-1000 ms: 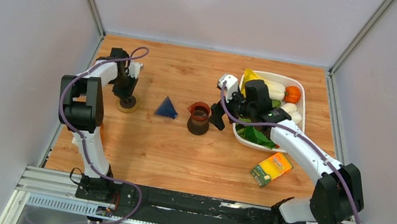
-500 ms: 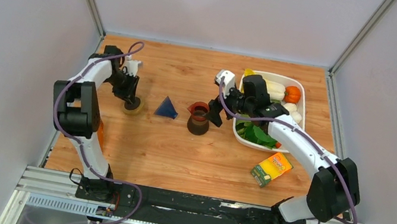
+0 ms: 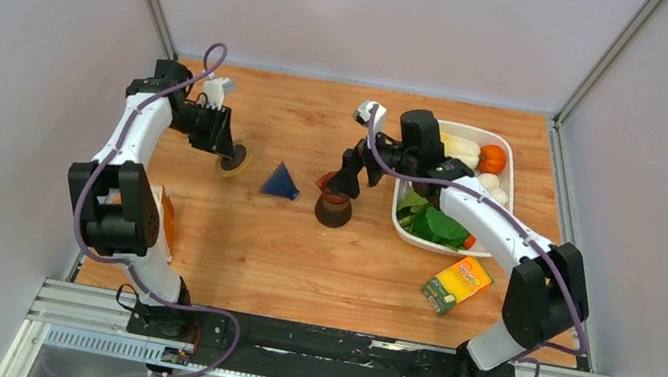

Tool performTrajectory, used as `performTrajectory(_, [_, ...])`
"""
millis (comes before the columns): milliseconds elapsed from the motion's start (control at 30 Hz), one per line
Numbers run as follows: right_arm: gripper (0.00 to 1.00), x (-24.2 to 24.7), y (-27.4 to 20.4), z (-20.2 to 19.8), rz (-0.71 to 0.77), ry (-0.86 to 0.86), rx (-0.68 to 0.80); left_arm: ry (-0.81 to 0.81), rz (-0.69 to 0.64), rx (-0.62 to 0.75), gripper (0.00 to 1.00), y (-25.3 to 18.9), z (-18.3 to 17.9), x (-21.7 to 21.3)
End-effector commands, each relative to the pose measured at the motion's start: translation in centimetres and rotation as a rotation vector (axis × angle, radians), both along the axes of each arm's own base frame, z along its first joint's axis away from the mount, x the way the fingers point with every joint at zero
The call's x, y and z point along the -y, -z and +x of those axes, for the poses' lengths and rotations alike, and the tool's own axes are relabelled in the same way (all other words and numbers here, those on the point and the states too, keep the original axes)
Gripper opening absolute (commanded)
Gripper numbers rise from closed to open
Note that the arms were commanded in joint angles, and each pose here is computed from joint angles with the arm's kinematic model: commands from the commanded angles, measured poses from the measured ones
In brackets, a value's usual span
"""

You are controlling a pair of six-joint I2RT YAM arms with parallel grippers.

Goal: Place the coffee filter in the dripper

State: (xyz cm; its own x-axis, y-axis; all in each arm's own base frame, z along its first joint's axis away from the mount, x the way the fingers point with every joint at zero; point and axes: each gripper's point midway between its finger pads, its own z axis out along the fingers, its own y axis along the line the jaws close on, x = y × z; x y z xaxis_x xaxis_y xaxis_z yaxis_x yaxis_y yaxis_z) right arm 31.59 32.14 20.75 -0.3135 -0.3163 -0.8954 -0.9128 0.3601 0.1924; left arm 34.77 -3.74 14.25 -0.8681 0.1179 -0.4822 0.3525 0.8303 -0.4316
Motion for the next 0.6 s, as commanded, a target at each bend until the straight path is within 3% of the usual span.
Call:
performTrajectory(0, [1.00, -4.1, -5.5, 0.8, 0.221, -0.034, -0.088, 0.047, -0.170, 0.167, 0.37, -7.3, -0.3, 2.9])
performTrajectory(233, [1.00, -8.8, -8.6, 2.9, 0.427, 0.010, -0.370, 0.029, -0.199, 0.235, 0.37, -9.8, -0.1, 4.4])
performTrajectory(567, [1.00, -14.9, -6.9, 3.4, 0.447, 0.012, -0.463, -0.003, -0.197, 0.261, 0.36, -10.2, 0.2, 5.2])
